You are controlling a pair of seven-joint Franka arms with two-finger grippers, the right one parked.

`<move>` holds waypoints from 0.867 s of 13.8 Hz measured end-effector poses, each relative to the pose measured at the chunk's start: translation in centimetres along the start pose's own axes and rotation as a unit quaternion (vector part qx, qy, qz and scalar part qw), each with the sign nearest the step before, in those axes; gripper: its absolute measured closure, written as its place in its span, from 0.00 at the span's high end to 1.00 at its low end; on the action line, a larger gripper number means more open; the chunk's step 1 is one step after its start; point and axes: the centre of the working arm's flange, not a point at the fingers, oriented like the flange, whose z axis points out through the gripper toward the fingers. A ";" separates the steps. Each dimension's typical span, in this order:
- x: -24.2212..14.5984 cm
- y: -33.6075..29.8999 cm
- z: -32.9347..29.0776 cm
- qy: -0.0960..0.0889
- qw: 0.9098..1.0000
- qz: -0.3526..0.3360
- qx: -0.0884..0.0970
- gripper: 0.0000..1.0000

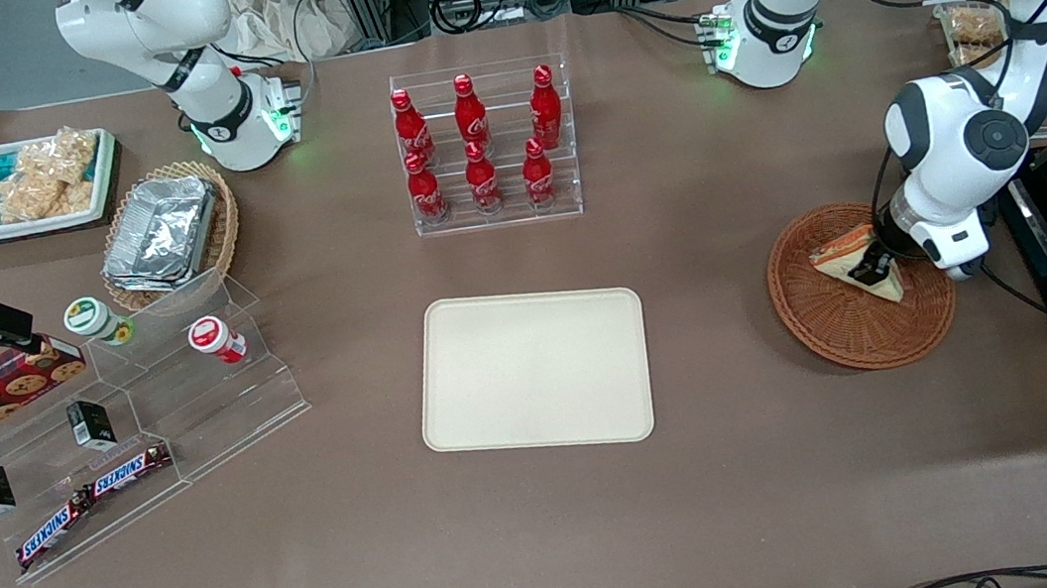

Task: Place sandwich from basket to tray
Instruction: 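Close the left gripper on the sandwich's upright edge, then lift the sandwich out of the basket with the left gripper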

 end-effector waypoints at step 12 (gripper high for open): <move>2.2 7.9 -12.7 -0.005 0.997 0.062 0.036 0.20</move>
